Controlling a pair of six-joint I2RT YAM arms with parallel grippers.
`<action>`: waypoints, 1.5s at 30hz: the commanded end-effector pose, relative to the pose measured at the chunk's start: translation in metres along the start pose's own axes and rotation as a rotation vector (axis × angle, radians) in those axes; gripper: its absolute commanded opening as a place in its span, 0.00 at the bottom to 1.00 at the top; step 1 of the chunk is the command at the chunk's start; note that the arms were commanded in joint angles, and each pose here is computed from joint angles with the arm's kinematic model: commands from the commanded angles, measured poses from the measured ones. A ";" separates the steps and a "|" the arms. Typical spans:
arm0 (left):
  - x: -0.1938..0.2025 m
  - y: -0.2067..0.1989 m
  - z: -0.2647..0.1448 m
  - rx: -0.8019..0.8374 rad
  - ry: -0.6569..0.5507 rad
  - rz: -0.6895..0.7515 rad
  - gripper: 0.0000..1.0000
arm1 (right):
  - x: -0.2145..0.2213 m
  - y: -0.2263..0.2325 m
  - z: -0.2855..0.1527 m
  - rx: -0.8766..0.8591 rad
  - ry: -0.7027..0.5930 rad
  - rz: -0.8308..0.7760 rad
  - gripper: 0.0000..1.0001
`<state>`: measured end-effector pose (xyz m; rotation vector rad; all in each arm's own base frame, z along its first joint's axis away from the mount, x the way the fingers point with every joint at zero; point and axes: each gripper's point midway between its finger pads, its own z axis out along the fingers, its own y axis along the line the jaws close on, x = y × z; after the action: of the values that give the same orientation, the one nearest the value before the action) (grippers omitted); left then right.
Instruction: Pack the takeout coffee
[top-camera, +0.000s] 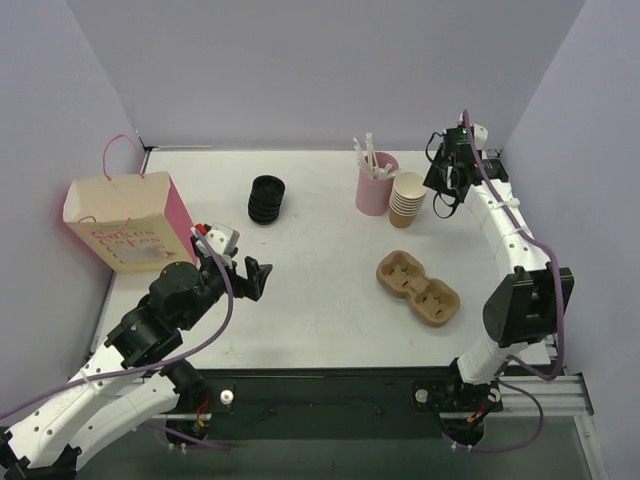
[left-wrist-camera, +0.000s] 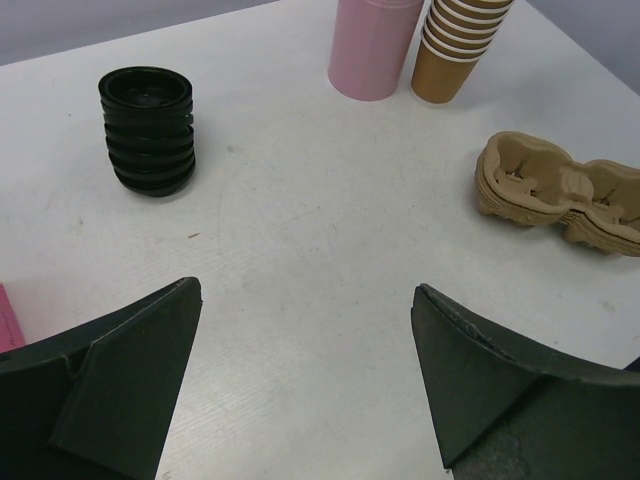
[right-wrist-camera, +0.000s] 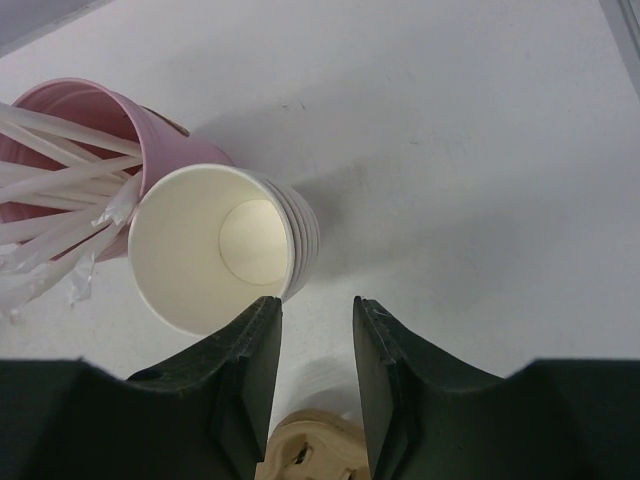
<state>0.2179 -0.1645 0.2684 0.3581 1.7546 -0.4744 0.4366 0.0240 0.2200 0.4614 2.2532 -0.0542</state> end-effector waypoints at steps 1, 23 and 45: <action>-0.017 -0.005 -0.002 0.021 -0.059 -0.013 0.96 | -0.022 0.014 0.007 -0.061 -0.029 0.007 0.35; -0.016 -0.006 0.000 0.024 -0.052 -0.009 0.96 | 0.002 0.014 0.052 -0.029 0.063 -0.012 0.24; -0.013 -0.007 0.002 0.026 -0.039 -0.002 0.96 | -0.014 0.016 0.048 -0.057 0.040 0.009 0.17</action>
<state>0.2180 -0.1671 0.2657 0.3687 1.7636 -0.4756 0.4776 0.0299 0.1697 0.4435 2.3566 0.0071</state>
